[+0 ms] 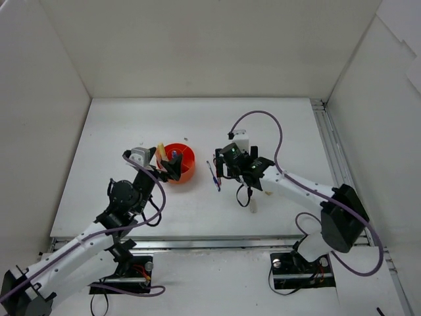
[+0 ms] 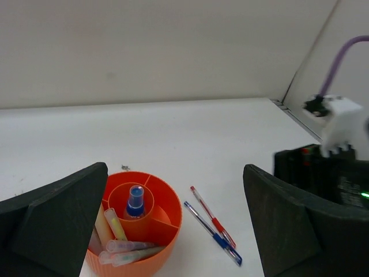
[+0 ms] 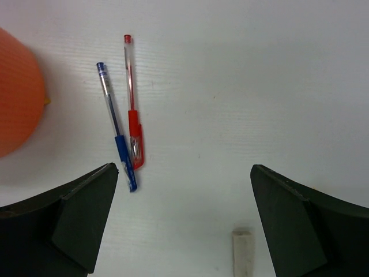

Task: Sort the stationery into containers
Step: Place the pen in the storage box, then pick up the pen from the center of the board.

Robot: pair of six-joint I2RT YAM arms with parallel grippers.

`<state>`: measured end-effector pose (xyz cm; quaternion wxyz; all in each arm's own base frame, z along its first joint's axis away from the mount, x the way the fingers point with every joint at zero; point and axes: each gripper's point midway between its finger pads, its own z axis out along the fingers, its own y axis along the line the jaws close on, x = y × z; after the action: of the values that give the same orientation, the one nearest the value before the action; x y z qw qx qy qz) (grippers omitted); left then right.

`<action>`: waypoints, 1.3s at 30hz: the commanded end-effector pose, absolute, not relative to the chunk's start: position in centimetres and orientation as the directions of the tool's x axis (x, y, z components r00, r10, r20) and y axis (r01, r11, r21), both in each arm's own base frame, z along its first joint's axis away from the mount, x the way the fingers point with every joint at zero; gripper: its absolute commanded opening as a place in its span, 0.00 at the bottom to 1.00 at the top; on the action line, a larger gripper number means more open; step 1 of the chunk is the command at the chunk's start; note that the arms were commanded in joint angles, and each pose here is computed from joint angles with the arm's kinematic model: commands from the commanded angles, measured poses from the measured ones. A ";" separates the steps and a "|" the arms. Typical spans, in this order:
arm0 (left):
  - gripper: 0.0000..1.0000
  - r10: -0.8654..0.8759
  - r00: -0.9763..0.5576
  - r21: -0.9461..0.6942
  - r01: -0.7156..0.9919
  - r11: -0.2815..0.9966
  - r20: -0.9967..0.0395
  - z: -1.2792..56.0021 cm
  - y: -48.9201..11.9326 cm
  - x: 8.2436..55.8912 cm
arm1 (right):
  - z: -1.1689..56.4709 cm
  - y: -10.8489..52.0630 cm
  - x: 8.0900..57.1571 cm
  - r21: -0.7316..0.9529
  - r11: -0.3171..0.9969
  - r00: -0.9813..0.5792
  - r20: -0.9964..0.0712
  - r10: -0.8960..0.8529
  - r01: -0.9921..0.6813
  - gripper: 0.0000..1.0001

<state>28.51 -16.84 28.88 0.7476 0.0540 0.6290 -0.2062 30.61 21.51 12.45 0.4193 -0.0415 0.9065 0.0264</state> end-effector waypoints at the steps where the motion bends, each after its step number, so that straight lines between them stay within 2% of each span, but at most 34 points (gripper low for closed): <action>1: 0.99 -0.257 -0.004 -0.235 0.420 0.877 -0.966 29.8 -17.3 26.7 | 12.5 22.9 33.6 0.078 0.997 -0.643 -0.765 0.050 -0.015 0.98; 5: 0.99 -0.217 -0.096 -0.237 0.427 0.872 -0.972 28.0 -17.0 25.3 | 10.2 23.6 36.1 0.026 0.999 -0.655 -0.754 0.050 0.046 0.95; 16: 0.99 -0.243 -0.103 -0.263 0.423 0.867 -0.965 27.1 -16.1 24.0 | 5.1 25.0 37.9 -0.043 0.995 -0.698 -0.715 0.029 0.085 0.80; 18: 0.99 -0.238 -0.107 -0.261 0.426 0.866 -0.965 27.0 -16.2 24.0 | 4.1 25.0 37.7 -0.045 0.995 -0.715 -0.699 0.030 0.087 0.74; 19: 0.99 -0.234 -0.113 -0.260 0.423 0.868 -0.966 26.7 -16.2 24.1 | 3.9 25.1 37.7 -0.046 0.995 -0.718 -0.695 0.030 0.086 0.68; 20: 0.99 -0.235 -0.112 -0.261 0.425 0.867 -0.965 26.8 -16.3 24.1 | 3.4 25.2 37.5 -0.052 0.995 -0.725 -0.689 0.023 0.081 0.57; 24: 0.99 -0.229 -0.112 -0.255 0.425 0.869 -0.967 26.9 -16.4 24.3 | 2.3 25.2 36.7 -0.045 0.997 -0.754 -0.657 0.020 0.065 0.39; 25: 0.99 -0.231 -0.113 -0.257 0.425 0.868 -0.966 26.9 -16.4 24.3 | 2.0 25.0 36.5 -0.046 0.997 -0.760 -0.649 0.020 0.066 0.31; 31: 0.99 -0.226 -0.119 -0.255 0.424 0.869 -0.967 26.9 -16.6 24.5 | 1.9 23.7 34.8 -0.045 0.996 -0.770 -0.637 0.030 0.076 0.00; 36: 0.99 -0.208 -0.133 -0.246 0.446 0.860 -0.969 27.1 -17.4 24.8 | 4.6 22.2 34.6 -0.080 0.996 -0.728 -0.685 -0.020 0.047 0.00; 39: 0.99 -0.212 -0.151 -0.258 0.443 0.859 -0.966 27.1 -18.0 25.2 | 7.0 22.7 34.4 -0.058 0.997 -0.685 -0.725 -0.070 -0.041 0.00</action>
<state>24.79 -16.83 23.50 0.6273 0.0868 0.7409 -0.2238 33.61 22.28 1.98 0.3389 -0.0100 0.9398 -0.0438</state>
